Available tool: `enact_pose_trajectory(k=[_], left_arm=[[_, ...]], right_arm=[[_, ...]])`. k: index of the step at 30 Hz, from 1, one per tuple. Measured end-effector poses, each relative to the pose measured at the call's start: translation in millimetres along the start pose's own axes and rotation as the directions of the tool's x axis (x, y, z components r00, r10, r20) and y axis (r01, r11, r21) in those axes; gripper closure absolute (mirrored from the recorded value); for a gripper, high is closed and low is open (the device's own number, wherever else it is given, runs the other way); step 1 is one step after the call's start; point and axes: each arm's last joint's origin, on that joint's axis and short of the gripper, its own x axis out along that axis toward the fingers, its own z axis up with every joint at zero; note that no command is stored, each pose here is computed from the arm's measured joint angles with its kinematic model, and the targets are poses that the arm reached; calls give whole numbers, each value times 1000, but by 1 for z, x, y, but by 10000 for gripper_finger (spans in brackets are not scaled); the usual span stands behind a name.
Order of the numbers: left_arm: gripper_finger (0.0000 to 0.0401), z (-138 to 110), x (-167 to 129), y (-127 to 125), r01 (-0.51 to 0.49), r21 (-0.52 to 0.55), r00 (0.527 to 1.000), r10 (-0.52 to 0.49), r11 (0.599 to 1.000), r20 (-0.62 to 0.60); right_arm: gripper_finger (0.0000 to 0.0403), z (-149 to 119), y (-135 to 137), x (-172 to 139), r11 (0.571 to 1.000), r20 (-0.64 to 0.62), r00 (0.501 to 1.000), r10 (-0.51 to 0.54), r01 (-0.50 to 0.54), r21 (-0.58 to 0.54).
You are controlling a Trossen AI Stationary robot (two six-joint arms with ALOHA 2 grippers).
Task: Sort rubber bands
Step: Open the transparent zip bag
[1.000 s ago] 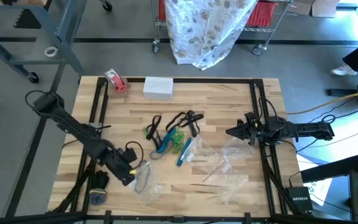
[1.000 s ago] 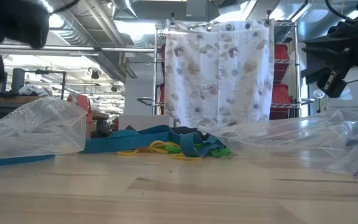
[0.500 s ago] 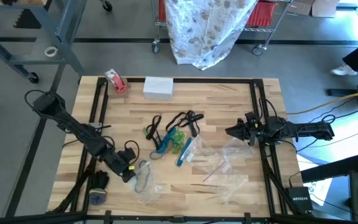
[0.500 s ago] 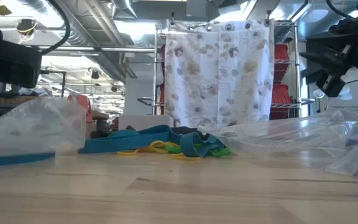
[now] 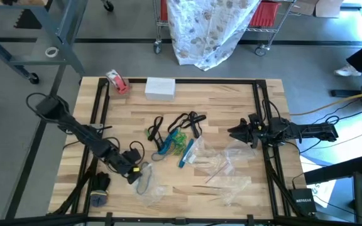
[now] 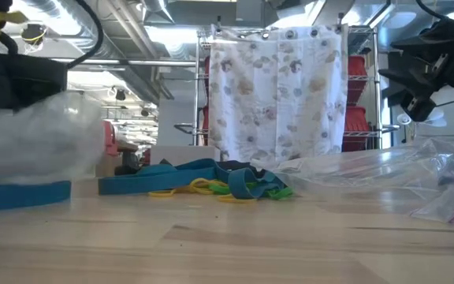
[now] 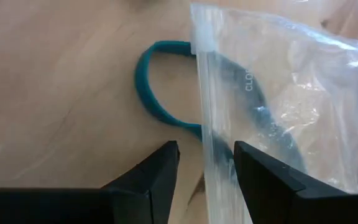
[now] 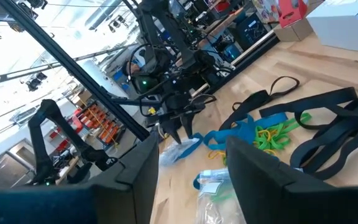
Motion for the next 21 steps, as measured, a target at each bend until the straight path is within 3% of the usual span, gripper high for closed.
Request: enact_pose_trajectory(k=[7, 13, 21], left_arm=[[257, 2, 3, -8, 89, 31, 996, -90, 996, 17], [314, -1, 10, -4, 60, 37, 998, -60, 998, -3], [395, 2, 11, -9, 101, 88, 995, -100, 991, -13]], right_arm=[[224, 0, 0, 0, 999, -1, 1000, 1, -1, -32], [224, 0, 0, 0, 999, -1, 1000, 0, 0, -53], [224, 1, 0, 0, 999, 13, 1000, -9, 10, -47]])
